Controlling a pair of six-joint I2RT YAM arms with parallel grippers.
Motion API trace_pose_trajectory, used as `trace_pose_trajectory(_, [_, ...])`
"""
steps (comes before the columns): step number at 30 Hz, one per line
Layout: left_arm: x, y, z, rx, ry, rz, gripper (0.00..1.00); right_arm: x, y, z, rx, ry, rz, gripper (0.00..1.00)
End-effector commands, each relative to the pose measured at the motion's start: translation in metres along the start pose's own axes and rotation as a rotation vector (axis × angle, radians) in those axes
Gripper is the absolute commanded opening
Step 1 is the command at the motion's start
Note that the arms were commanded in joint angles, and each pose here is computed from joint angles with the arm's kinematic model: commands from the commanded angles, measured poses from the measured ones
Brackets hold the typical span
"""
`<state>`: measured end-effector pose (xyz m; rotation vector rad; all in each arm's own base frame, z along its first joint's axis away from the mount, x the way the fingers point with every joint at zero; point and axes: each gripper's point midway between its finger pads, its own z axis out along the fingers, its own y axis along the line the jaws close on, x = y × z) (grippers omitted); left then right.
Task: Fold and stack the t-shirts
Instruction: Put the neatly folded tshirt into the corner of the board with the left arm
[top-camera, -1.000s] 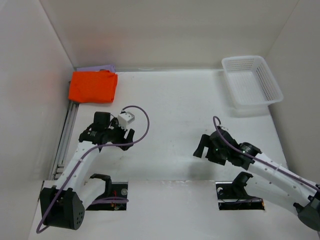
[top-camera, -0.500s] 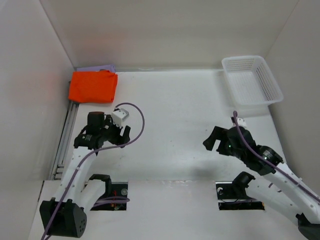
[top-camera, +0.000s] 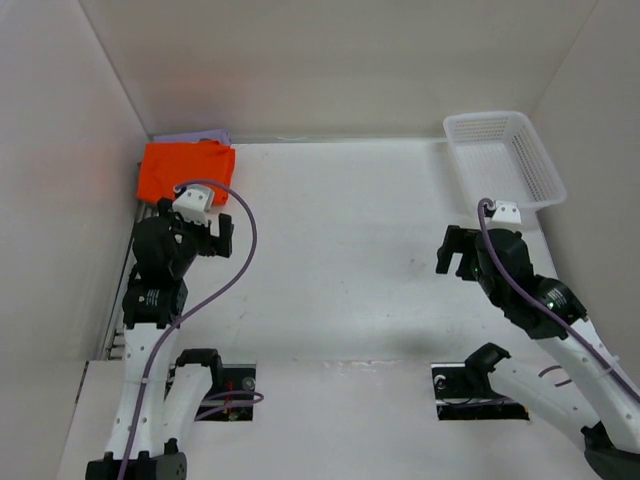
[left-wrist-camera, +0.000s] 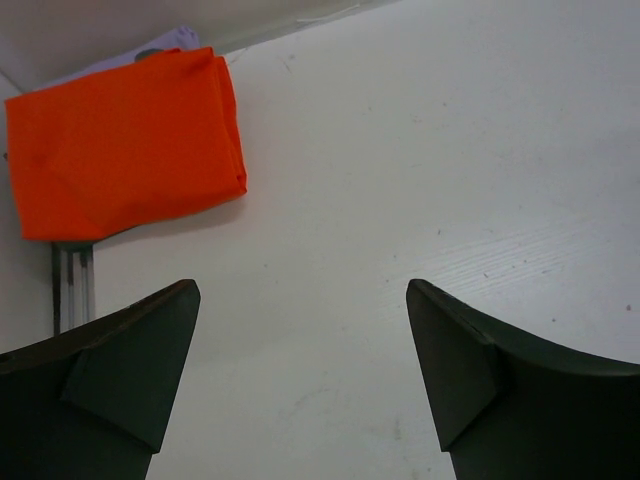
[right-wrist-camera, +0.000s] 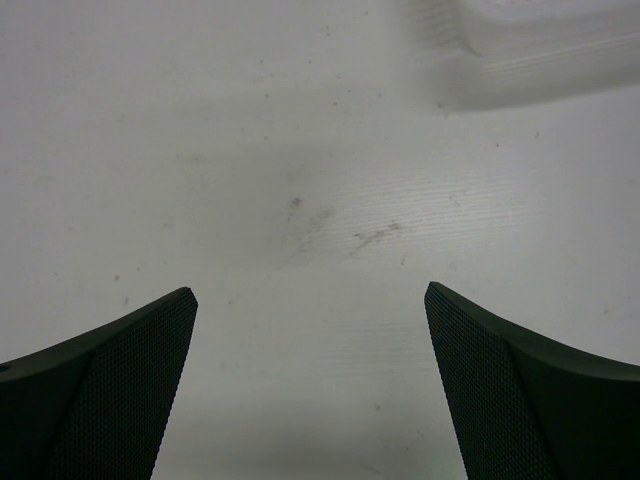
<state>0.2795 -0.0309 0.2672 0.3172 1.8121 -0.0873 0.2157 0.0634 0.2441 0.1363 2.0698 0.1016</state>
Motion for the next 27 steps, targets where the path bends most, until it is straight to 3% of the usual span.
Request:
trace_pose_trajectory(1, [0.008, -0.004, 0.003, -0.004, -0.004, -0.097, 0.86, 0.016, -0.007, 0.008, 0.017, 0.056, -0.051, 1.0])
trace_pose_trajectory(4, [0.02, -0.004, 0.005, -0.007, 0.016, -0.11, 0.87, 0.027, -0.009, 0.011, 0.013, 0.079, -0.024, 1.0])
trace_pose_trajectory(5, [0.029, -0.005, 0.007, -0.003, 0.045, -0.111, 1.0, 0.03, -0.01, 0.012, 0.012, 0.083, -0.015, 1.0])
trace_pose_trajectory(12, [0.076, -0.006, -0.002, -0.039, 0.218, -0.105, 1.0, 0.044, -0.013, 0.015, -0.003, 0.11, 0.054, 1.0])
trace_pose_trajectory(27, [0.083, -0.003, -0.004, -0.088, 0.206, -0.144, 1.0, 0.054, -0.009, 0.019, -0.031, 0.153, 0.098, 1.0])
